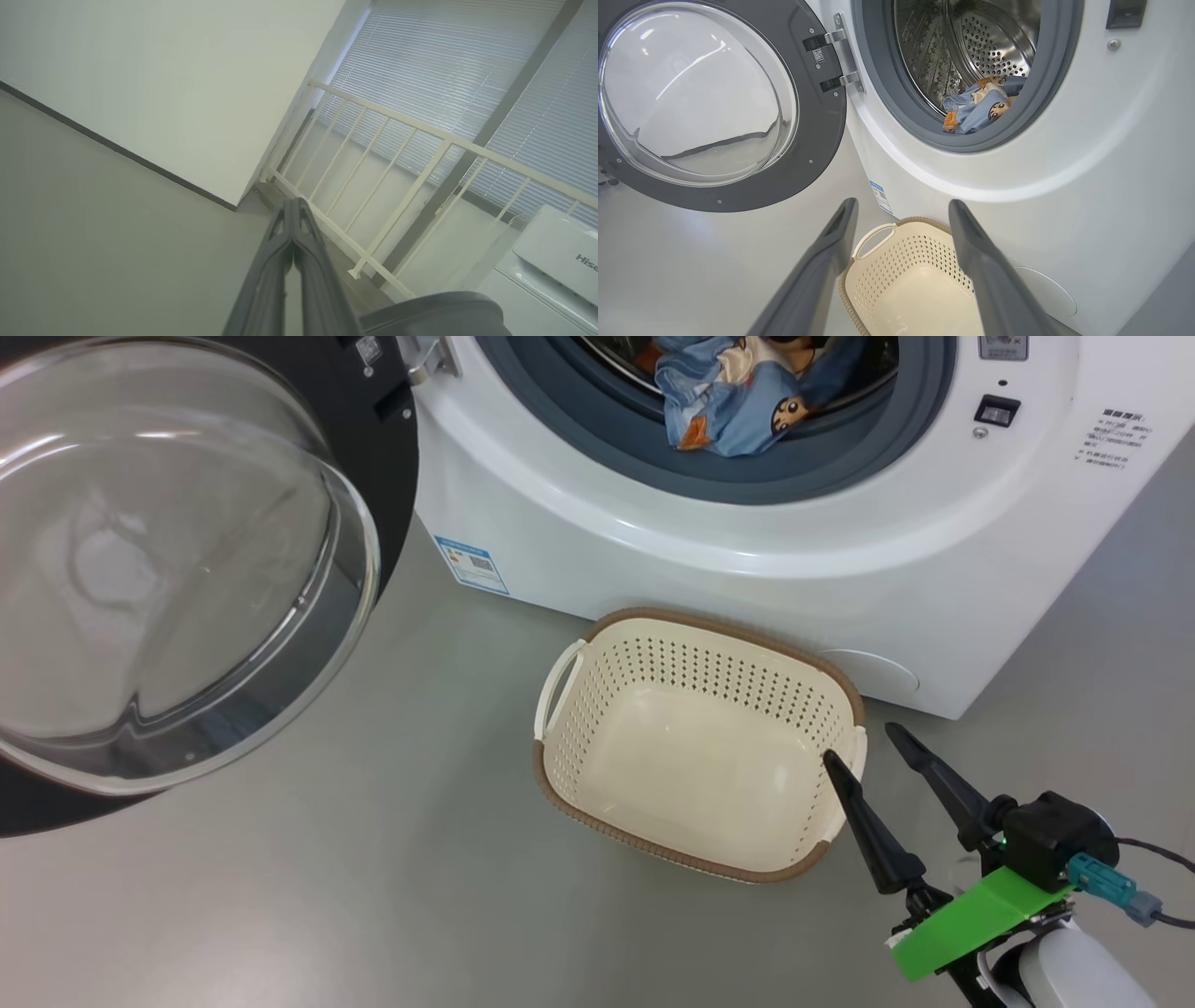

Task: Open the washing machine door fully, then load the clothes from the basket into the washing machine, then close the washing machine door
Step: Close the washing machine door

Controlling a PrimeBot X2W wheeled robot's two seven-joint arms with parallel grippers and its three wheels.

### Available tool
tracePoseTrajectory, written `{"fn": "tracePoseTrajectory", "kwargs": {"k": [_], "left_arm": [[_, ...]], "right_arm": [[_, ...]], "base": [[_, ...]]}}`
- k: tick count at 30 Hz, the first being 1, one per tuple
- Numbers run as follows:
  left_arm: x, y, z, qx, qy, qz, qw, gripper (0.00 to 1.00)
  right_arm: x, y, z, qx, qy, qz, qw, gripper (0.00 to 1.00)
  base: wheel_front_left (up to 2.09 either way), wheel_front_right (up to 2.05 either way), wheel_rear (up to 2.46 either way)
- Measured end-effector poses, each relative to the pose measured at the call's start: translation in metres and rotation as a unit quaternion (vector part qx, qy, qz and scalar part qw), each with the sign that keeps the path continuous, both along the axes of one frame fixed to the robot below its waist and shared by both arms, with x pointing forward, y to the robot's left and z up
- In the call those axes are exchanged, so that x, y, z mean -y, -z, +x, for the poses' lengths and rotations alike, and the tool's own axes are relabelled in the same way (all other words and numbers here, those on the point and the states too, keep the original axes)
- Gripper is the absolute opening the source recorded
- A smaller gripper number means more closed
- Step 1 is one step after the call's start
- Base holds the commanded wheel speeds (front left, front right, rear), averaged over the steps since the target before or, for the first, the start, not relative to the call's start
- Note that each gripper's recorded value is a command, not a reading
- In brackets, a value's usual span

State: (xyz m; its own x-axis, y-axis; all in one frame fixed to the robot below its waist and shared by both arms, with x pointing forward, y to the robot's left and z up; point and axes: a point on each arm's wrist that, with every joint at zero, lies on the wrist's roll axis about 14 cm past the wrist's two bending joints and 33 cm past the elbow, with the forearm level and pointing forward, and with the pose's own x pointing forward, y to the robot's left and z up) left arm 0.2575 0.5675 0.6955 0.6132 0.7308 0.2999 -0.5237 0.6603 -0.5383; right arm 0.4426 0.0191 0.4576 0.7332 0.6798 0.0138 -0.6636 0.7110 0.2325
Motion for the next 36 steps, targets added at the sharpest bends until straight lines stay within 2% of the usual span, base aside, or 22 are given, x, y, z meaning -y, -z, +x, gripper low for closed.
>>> {"fn": "tracePoseTrajectory", "kwargs": {"k": [6,11,15,20,26,36], "left_arm": [[-0.02,0.018,0.014,-0.025,0.025,-0.101,0.994,0.0],[-0.016,0.052,0.032,-0.085,0.067,-0.18,0.978,0.0],[-0.008,0.069,0.044,-0.117,0.093,-0.222,0.963,0.0],[-0.001,0.087,0.051,-0.136,0.109,-0.261,0.949,0.0],[0.005,0.095,0.057,-0.143,0.124,-0.284,0.94,0.0],[0.013,0.095,0.06,-0.164,0.148,-0.296,0.929,0.0]], "right_arm": [[-0.001,0.009,0.001,-0.008,-0.006,-0.004,1.0,1.0],[-0.002,0.018,0.0,-0.019,-0.009,-0.005,1.0,1.0],[-0.004,0.018,0.005,-0.017,-0.01,-0.002,1.0,1.0],[-0.004,0.023,0.006,-0.021,-0.012,-0.004,1.0,1.0],[-0.002,0.023,0.009,-0.019,-0.01,-0.005,1.0,1.0],[0.0,0.019,0.01,-0.014,-0.007,-0.005,1.0,1.0]], "base": [[0.0,0.0,0.0],[0.0,0.0,0.0],[0.0,0.0,0.0],[0.0,0.0,0.0],[0.0,0.0,0.0],[0.0,0.0,0.0]]}}
